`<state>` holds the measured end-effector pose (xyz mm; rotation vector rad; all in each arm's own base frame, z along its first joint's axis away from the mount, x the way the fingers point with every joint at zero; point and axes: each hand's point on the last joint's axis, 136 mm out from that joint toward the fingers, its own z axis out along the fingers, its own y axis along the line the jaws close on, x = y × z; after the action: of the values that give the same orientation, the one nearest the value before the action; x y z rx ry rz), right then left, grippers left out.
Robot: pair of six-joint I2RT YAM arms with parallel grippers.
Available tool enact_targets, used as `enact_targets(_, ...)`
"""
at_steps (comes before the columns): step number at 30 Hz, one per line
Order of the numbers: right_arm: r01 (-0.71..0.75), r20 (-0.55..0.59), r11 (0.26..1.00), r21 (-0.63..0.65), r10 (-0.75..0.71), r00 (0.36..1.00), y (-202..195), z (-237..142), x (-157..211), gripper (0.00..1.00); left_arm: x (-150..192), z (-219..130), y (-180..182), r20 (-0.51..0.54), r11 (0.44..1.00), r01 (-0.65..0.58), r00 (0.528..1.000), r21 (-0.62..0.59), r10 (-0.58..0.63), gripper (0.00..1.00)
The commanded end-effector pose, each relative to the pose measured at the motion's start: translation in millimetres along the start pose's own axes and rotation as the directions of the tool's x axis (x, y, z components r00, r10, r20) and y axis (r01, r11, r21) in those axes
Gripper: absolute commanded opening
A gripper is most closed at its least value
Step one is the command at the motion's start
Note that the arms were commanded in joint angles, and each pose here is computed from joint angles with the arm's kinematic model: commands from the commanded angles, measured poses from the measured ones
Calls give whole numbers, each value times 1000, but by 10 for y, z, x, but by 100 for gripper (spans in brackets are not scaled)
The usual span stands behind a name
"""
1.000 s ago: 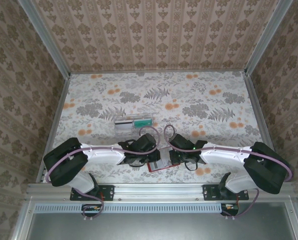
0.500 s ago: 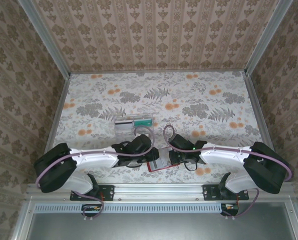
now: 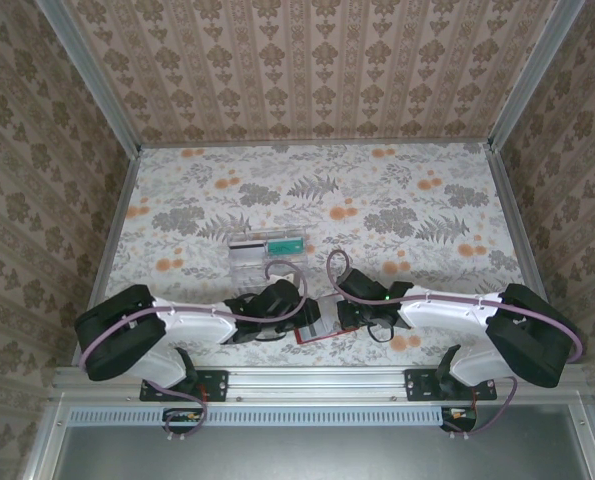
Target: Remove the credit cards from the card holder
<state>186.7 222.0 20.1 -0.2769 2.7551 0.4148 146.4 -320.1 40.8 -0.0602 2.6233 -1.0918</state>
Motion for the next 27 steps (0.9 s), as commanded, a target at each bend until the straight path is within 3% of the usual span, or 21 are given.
enact_targets(1, -9, -11, 1000, -6, 9, 1000, -8, 11, 68, 11, -2, 57, -99, -3, 1000, 22, 1000, 22, -22, 29)
enact_targets(27, -10, -4, 1000, -4, 10, 1000, -17, -4, 65, 11, 50, 126, -226, -44, 1000, -24, 999, -6, 23, 25)
